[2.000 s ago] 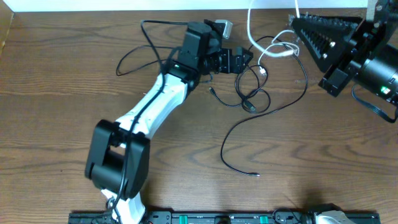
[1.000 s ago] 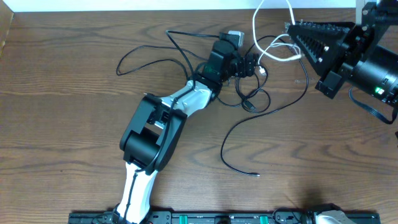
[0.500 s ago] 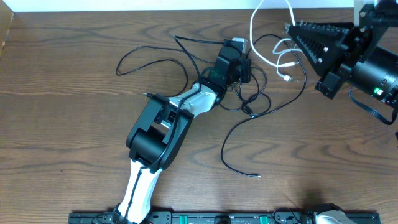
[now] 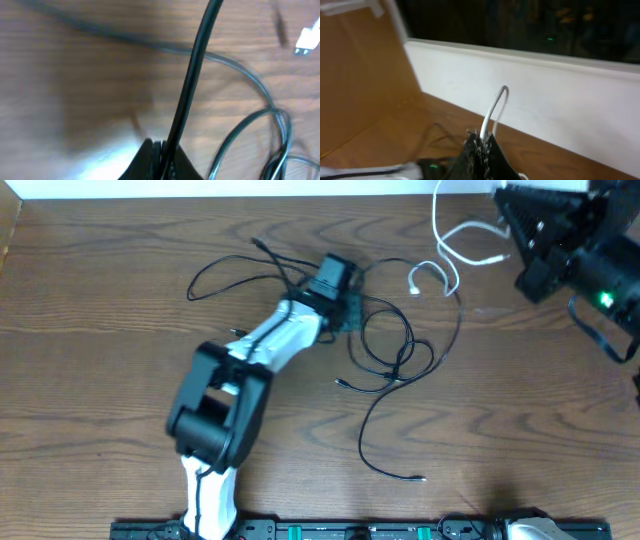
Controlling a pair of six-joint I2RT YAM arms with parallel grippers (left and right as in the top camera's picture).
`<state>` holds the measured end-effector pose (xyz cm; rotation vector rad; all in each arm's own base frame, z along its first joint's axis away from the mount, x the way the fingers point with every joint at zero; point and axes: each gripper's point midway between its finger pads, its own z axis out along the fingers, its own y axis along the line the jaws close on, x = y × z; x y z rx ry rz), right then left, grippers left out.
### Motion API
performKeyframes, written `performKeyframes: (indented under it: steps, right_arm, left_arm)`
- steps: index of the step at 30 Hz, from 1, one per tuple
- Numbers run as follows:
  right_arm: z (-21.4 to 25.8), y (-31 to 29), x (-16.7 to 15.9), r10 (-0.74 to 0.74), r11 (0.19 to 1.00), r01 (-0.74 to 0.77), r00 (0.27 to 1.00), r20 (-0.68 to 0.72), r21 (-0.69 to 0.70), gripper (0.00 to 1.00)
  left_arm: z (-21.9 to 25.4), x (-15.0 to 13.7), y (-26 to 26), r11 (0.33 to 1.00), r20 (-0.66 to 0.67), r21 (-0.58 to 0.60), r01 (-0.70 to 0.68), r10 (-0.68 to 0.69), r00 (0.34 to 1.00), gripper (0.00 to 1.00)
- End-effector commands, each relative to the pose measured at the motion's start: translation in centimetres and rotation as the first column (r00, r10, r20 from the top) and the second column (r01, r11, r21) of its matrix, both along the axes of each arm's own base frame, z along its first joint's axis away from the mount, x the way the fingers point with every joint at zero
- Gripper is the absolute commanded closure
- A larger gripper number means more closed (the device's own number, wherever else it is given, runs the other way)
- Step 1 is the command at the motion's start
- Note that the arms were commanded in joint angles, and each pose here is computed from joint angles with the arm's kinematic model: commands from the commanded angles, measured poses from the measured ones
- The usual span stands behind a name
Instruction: Untangle cables
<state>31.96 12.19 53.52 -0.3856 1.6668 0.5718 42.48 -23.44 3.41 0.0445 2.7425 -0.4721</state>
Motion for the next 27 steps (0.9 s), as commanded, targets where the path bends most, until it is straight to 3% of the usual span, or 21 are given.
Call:
performKeyframes:
  steps: [1, 7, 10, 12, 15, 27]
  right_arm:
    - [-0.3, -2.0, 2.5, -0.114, 0.993, 0.114, 0.993, 0.011, -0.019, 0.99]
    - [-1.6, -6.4, 8.1, -0.36, 0.932, 0.36, 0.933, 0.016, -0.046, 0.99]
    - [-2.4, -10.3, 10.5, -0.533, 0.844, 0.533, 0.846, 0.017, -0.056, 0.99]
    - [-2.4, -13.9, 11.4, -0.675, 0.738, 0.675, 0.738, 0.009, -0.019, 0.99]
    - [-1.6, -17.8, 11.9, -0.784, 0.621, 0.784, 0.62, 0.041, 0.019, 0.99]
    - [2.2, -30.4, 10.3, -0.923, 0.375, 0.911, 0.348, 0.166, 0.172, 0.99]
  left_arm:
    - [0.8, -0.8, 1.8, 1.0, -0.051, 0.006, -0.012, 0.012, 0.999, 0.93]
    - [-0.2, -3.8, 3.9, 0.998, -0.185, 0.064, 0.013, -0.001, 0.983, 0.93]
    - [-0.4, -4.6, 4.3, 0.996, -0.215, 0.083, 0.039, -0.02, 0.976, 0.93]
    - [-0.5, -5.0, 4.4, 0.995, -0.23, 0.089, 0.04, -0.018, 0.973, 0.93]
    - [-0.6, -5.1, 4.5, 0.995, -0.236, 0.091, 0.04, -0.017, 0.972, 0.93]
    - [-0.6, -5.2, 4.5, 0.995, -0.239, 0.092, 0.04, -0.017, 0.971, 0.92]
